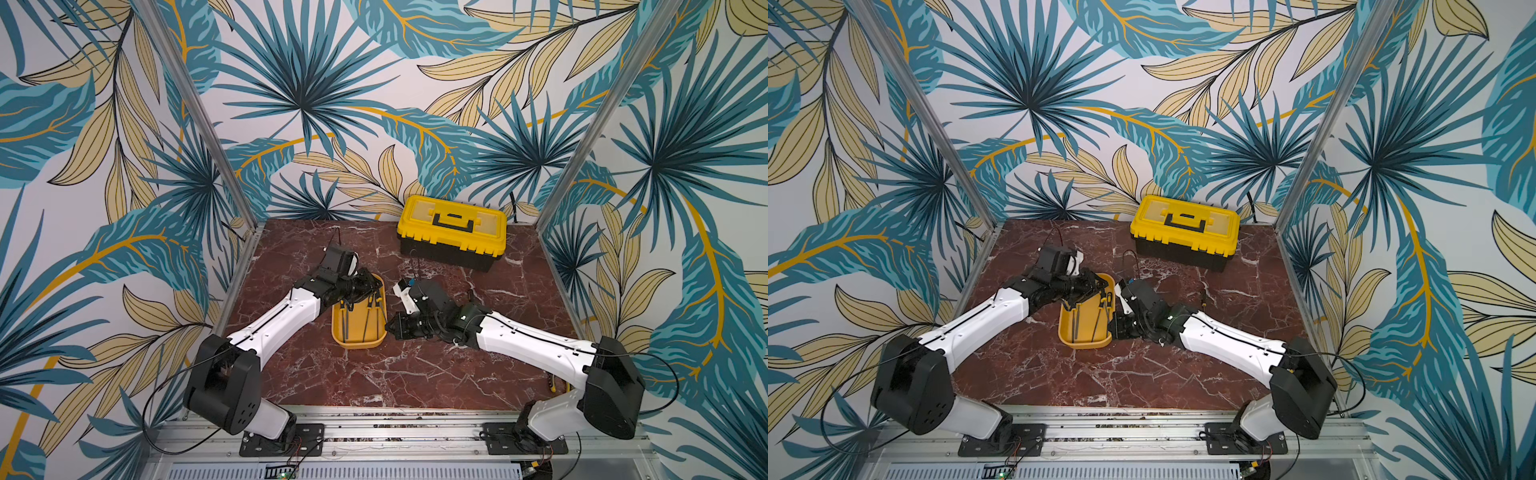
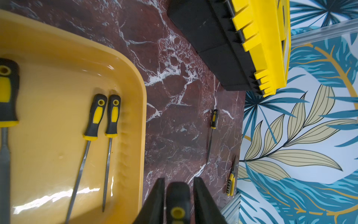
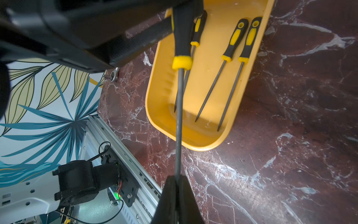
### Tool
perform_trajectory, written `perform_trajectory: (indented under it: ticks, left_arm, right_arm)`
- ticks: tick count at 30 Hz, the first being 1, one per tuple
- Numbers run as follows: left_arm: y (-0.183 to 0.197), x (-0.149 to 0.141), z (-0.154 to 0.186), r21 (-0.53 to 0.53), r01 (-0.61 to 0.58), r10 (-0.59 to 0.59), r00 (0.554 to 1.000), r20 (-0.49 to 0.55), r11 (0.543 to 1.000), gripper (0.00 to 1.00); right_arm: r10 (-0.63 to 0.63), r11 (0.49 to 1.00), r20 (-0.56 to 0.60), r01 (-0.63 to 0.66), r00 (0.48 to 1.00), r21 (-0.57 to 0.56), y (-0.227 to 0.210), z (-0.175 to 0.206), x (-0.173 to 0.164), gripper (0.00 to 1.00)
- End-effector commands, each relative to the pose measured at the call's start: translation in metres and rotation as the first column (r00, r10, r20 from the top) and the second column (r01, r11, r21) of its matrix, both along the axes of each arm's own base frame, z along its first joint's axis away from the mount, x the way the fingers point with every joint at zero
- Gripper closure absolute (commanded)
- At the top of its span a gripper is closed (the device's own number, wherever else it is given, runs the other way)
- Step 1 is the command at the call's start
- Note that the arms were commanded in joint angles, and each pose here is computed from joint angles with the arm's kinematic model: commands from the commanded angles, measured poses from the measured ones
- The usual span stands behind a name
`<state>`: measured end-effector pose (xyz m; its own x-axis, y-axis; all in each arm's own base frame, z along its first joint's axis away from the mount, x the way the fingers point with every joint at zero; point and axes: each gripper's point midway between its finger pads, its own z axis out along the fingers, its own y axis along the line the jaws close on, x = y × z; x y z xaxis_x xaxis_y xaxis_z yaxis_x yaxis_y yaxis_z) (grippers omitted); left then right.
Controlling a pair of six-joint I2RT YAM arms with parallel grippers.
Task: Take the file tool out of the storage box
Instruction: Pick up the file tool from the storage box.
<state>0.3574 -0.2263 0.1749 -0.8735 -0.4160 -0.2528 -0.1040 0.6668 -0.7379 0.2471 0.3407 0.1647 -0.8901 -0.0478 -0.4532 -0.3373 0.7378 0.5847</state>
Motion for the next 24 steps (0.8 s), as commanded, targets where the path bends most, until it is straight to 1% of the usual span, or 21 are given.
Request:
perform_trajectory:
  ticks: [1, 4, 7, 8, 10, 12, 13, 16, 18, 20, 24]
  left_arm:
    - [-0.001, -0.004, 0.005, -0.027, 0.011, -0.010, 1.000, 0.027, 1.000, 0.60]
    - [-0.001, -0.004, 0.012, -0.031, 0.019, -0.017, 0.999, 0.043, 0.999, 0.48]
    - [0.001, -0.006, 0.020, -0.011, 0.036, -0.035, 0.997, 0.062, 0.999, 0.36]
    - [0.002, -0.007, 0.022, -0.001, 0.039, -0.039, 0.997, 0.072, 0.999, 0.30]
    - [0.004, -0.009, 0.030, 0.011, 0.053, -0.054, 0.994, 0.097, 0.999, 0.13]
    - [0.006, -0.012, 0.038, 0.020, 0.069, -0.071, 0.990, 0.123, 0.997, 0.02]
    - [0.006, -0.014, 0.043, 0.028, 0.079, -0.082, 0.987, 0.135, 0.996, 0.00]
    - [0.008, -0.020, 0.051, 0.050, 0.110, -0.117, 0.980, 0.160, 0.993, 0.00]
    - [0.009, -0.026, 0.054, 0.067, 0.138, -0.147, 0.974, 0.172, 0.988, 0.00]
    - [0.008, -0.033, 0.055, 0.082, 0.175, -0.187, 0.966, 0.179, 0.981, 0.00]
    - [0.015, -0.043, 0.053, 0.129, 0.188, -0.210, 0.961, 0.178, 0.974, 0.00]
  right_arm:
    - [-0.012, 1.000, 0.040, 0.011, 0.999, 0.015, 0.001, 0.012, 0.004, 0.99]
    - [-0.041, 0.999, 0.056, 0.042, 0.998, -0.008, -0.008, 0.010, 0.006, 0.99]
    - [-0.085, 0.993, 0.080, 0.091, 0.993, -0.077, -0.027, 0.003, 0.008, 0.99]
    - [-0.103, 0.987, 0.090, 0.113, 0.991, -0.113, -0.035, 0.000, 0.009, 0.99]
    - [-0.133, 0.973, 0.097, 0.149, 0.986, -0.175, -0.052, -0.010, 0.009, 1.00]
    - [-0.157, 0.960, 0.095, 0.174, 0.983, -0.219, -0.067, -0.021, 0.008, 1.00]
    - [-0.175, 0.950, 0.100, 0.194, 0.980, -0.246, -0.077, -0.027, 0.009, 1.00]
    - [-0.213, 0.911, 0.125, 0.243, 0.969, -0.334, -0.108, -0.039, 0.008, 1.00]
    - [-0.260, 0.867, 0.149, 0.299, 0.954, -0.399, -0.137, -0.045, 0.014, 1.00]
    - [-0.279, 0.823, 0.165, 0.324, 0.946, -0.466, -0.160, -0.052, 0.014, 1.00]
    - [-0.328, 0.761, 0.166, 0.364, 0.930, -0.537, -0.193, -0.066, 0.015, 1.00]
